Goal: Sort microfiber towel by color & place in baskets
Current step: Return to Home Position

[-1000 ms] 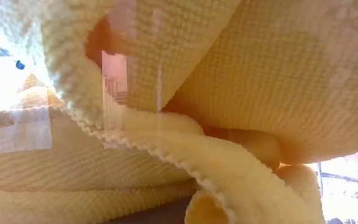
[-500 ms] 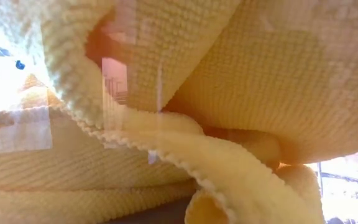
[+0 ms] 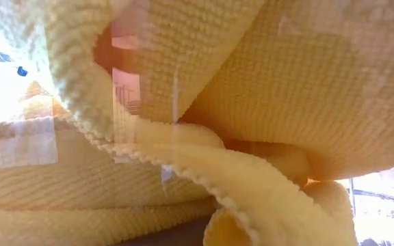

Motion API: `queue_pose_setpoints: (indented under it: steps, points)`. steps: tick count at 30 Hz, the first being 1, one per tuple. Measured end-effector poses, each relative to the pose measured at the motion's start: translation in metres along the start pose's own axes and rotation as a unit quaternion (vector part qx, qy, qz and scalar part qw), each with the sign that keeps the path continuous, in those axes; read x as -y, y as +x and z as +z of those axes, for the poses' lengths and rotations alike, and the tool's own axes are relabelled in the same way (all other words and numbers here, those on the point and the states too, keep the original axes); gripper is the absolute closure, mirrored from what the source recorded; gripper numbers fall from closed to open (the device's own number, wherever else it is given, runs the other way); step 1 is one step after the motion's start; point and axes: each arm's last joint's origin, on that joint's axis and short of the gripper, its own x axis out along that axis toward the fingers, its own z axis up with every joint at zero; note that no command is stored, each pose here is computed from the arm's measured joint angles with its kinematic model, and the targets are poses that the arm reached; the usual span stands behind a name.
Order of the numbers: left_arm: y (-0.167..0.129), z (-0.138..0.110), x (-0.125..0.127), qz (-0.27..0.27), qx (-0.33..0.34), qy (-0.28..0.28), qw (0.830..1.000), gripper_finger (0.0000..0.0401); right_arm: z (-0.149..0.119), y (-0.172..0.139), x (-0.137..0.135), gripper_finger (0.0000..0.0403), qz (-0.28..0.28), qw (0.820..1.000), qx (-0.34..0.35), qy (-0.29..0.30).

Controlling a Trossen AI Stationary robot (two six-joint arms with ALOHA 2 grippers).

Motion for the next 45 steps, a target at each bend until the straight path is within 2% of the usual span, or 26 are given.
queue_pose_setpoints:
  steps: [3,8,13,18,24,35,40,42,45]
  points:
    - [-0.009,-0.009,0.001,-0.028,0.035,0.017,0.999,0.0278,0.000,0.000,0.000,0.0310,0.000,1.000,0.000,0.000]
    - [-0.019,-0.024,0.001,-0.041,0.065,0.019,0.997,0.0278,0.000,0.000,0.000,0.0310,0.000,1.000,0.000,0.009]
    - [-0.025,-0.036,0.005,-0.101,0.107,0.026,0.989,0.0278,0.000,0.000,0.000,0.0310,0.000,1.000,0.000,0.009]
    - [-0.029,-0.043,0.005,-0.114,0.121,0.029,0.986,0.0278,0.000,0.000,0.000,0.0310,0.000,1.000,0.000,0.009]
    - [-0.032,-0.050,0.008,-0.161,0.143,0.038,0.976,0.0278,0.000,0.000,0.000,0.0310,0.000,1.000,-0.001,0.008]
    - [-0.033,-0.080,0.007,-0.157,0.180,0.043,0.970,0.0278,0.000,0.000,0.000,0.0310,0.000,1.000,-0.001,0.008]
    - [-0.032,-0.080,0.007,-0.153,0.175,0.036,0.972,0.0278,0.000,0.000,0.000,0.0310,0.000,1.000,-0.001,0.008]
    - [-0.031,-0.083,0.005,-0.124,0.160,0.010,0.979,0.0278,0.000,0.000,0.000,0.0310,0.000,1.000,-0.001,0.008]
    - [-0.028,-0.090,-0.001,-0.030,0.130,-0.033,0.990,0.0278,0.000,0.000,0.000,0.0310,0.000,1.000,-0.001,0.008]
